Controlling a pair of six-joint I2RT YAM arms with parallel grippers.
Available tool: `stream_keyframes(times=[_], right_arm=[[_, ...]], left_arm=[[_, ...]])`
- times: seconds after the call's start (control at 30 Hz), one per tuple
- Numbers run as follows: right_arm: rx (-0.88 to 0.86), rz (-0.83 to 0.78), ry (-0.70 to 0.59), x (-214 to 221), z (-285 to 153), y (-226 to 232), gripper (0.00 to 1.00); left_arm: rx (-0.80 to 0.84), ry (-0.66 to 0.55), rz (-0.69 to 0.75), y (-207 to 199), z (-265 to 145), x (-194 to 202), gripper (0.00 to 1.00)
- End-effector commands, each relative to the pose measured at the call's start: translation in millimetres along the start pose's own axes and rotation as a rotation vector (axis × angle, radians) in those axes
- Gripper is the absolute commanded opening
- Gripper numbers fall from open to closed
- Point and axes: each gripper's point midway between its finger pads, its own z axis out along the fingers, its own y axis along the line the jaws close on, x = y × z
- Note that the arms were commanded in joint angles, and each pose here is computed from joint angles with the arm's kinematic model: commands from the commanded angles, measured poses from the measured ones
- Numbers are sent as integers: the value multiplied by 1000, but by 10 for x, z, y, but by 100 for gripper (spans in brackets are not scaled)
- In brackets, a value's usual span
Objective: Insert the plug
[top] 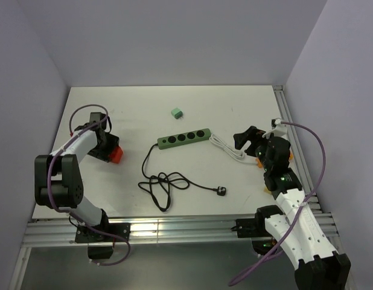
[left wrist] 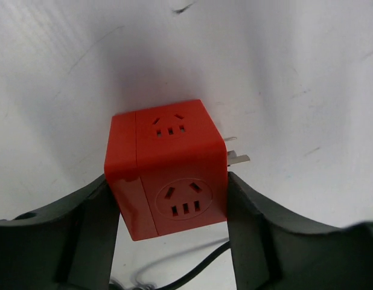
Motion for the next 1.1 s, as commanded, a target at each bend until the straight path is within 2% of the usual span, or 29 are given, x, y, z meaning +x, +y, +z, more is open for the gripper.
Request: stream_keyframes(times=[0.0, 0.03, 0.07, 0.1, 0.17, 0.27, 0.3, 0.33, 0.4, 0.5, 0.57, 0.6, 0.67, 0.77, 0.87, 1.0, 1.03, 1.07], right_arm=[[2, -1, 22, 39, 20, 8, 90], [-1, 1, 27, 47, 24, 21, 89], [-1, 2, 36, 63, 35, 26, 89], [-3, 0, 51, 93, 37, 31, 89], [-20, -6, 73, 109, 44, 83, 88], [-48, -22, 146, 184, 67, 206, 86], [-48, -27, 187, 258, 85, 229, 86], [-90, -43, 206, 259, 70, 385, 86], [-140, -46, 294, 415, 60, 552, 86], [-346, -3, 410, 550, -54, 1044, 86], [-445, 54, 471, 629, -137, 1256, 86], [-537, 66, 492, 627, -224, 1418, 86], [-615, 87, 539, 675, -324, 1567, 86], [-677, 109, 592, 683, -462, 1685, 86], [-712, 118, 595, 640, -576, 1735, 86], [-717, 162, 612, 655, -645, 1746, 85], [-710, 180, 623, 658, -651, 1749, 85], [-698, 187, 631, 671, -639, 1735, 85]], left_arm=[[105, 10, 45, -138, -51, 6, 47], [121, 5, 56, -155, -73, -4, 38], [133, -1, 82, -143, -94, -6, 9], [175, -15, 89, -193, -193, -39, 0], [248, -35, 110, -288, -328, -78, 0], [455, -34, 258, -479, -680, -24, 0], [548, -43, 286, -551, -899, -15, 0], [654, 16, 334, -631, -1079, 125, 0], [869, 15, 425, -771, -1458, 226, 0], [1136, 77, 563, -836, -1989, 520, 0], [1268, 147, 653, -786, -2244, 790, 0], [1342, 141, 690, -770, -2417, 851, 0], [1444, 183, 775, -699, -2643, 1107, 0], [1567, 214, 921, -553, -2958, 1496, 0], [1625, 185, 1055, -428, -3114, 1808, 0], [1626, 61, 1114, -408, -3114, 1958, 0], [1639, -11, 1103, -466, -3142, 1936, 0], [1658, -58, 1157, -417, -3087, 2024, 0]])
